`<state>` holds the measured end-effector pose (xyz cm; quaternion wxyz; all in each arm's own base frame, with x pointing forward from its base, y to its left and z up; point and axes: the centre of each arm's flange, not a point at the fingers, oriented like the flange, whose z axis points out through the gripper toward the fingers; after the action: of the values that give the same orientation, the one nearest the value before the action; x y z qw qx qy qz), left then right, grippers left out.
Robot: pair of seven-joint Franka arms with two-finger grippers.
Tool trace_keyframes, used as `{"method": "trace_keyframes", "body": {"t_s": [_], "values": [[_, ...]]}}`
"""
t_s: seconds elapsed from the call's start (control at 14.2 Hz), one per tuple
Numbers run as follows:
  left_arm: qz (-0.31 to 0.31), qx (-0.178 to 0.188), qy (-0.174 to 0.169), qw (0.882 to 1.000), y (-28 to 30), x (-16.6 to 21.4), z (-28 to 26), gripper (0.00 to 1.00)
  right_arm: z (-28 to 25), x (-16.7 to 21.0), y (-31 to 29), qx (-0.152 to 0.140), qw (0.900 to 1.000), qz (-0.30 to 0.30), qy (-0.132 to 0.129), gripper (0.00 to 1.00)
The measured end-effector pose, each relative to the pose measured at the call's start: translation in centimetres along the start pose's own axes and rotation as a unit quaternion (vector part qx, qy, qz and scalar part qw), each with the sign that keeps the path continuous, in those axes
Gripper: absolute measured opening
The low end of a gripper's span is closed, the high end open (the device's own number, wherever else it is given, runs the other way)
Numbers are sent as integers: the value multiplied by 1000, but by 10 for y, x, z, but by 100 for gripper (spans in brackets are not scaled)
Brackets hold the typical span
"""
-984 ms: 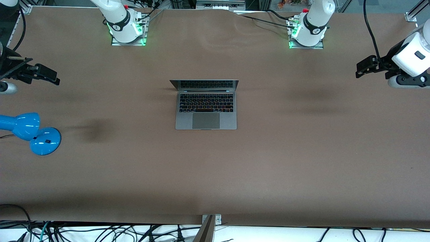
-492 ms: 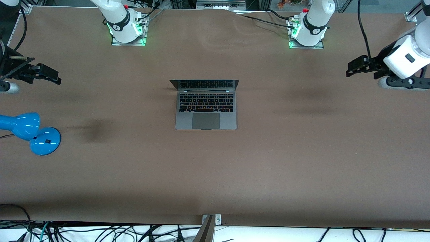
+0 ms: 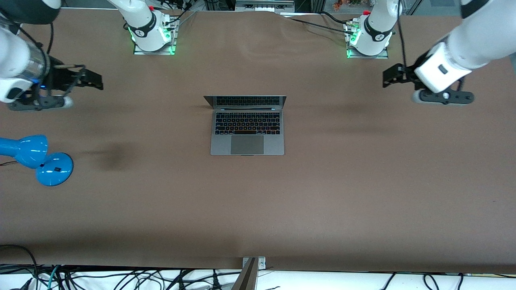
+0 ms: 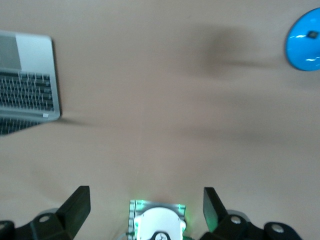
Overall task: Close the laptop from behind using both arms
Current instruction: 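Move the left gripper and the right gripper toward the laptop screen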
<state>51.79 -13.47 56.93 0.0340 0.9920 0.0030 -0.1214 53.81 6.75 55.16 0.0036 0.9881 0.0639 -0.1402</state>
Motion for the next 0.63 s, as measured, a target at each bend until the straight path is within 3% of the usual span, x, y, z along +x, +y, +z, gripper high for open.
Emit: {"method": "trace_keyframes", "body": {"t_s": [0.21,0.35,0.63], "values": [[-21,9,-12,1000,56,-12,21,100,28,8,-67,-16,999,-39,-32,100],[-32,7,-20,999,91,-18,37,100,52,6,-117,-33,998,-26,-46,100],[-40,13,-51,998,137,-20,77,100,95,-12,-206,-44,998,-6,-34,100]]}}
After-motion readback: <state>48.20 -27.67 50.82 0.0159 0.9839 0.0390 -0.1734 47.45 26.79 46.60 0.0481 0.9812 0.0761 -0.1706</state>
